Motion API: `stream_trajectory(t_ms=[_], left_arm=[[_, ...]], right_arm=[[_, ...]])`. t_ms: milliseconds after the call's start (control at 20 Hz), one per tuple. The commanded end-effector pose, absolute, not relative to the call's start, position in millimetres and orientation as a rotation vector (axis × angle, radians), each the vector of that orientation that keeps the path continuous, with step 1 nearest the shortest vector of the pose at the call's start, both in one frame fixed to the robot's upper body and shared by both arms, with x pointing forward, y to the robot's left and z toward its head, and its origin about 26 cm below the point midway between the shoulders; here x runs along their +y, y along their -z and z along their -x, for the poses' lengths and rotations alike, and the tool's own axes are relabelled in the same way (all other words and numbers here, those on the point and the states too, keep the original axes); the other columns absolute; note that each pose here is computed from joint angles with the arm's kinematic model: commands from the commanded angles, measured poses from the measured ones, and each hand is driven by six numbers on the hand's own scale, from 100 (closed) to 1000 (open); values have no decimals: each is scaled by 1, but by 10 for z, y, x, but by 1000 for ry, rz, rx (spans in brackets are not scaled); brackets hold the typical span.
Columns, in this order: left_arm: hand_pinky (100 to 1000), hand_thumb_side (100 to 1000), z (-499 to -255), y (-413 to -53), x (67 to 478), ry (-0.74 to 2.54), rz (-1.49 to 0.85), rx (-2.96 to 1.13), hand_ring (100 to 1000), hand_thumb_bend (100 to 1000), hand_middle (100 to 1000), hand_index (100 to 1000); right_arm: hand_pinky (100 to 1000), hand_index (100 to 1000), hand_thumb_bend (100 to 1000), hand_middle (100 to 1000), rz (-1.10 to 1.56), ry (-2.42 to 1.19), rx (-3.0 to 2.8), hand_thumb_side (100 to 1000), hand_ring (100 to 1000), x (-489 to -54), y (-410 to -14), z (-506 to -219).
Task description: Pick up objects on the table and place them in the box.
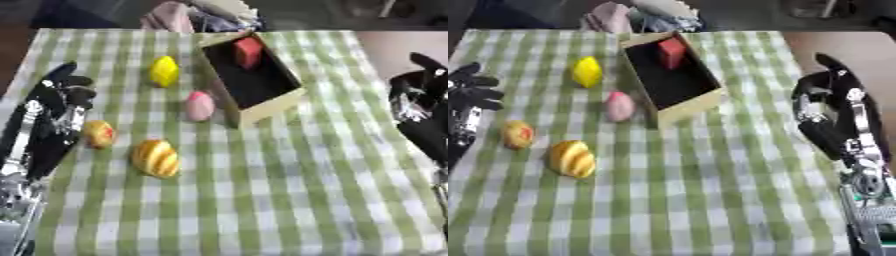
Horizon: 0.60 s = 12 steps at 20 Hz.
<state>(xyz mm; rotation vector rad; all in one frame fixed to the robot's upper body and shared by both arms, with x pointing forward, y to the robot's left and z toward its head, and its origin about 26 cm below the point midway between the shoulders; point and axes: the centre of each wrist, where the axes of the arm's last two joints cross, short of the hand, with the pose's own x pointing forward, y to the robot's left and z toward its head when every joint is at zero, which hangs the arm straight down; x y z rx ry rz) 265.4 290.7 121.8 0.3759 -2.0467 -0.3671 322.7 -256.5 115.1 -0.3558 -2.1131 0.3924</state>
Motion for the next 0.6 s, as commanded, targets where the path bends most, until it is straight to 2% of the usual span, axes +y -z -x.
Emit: stream_trajectory(t_ms=[50,600], left_arm=[[676,654,-2651,-1288,2907,377,-387,-2071,703,100,707,922],[675,644,-2651,-1315,2938,409,-413,-2067,692,100,692,920]], right_arm=[[586,904,100,596,364,-408,-2134,470,718,-2571,-1217,-3230],[586,905,100,591,364,-413,-2129,470,714,-2572,-1211,-3229]])
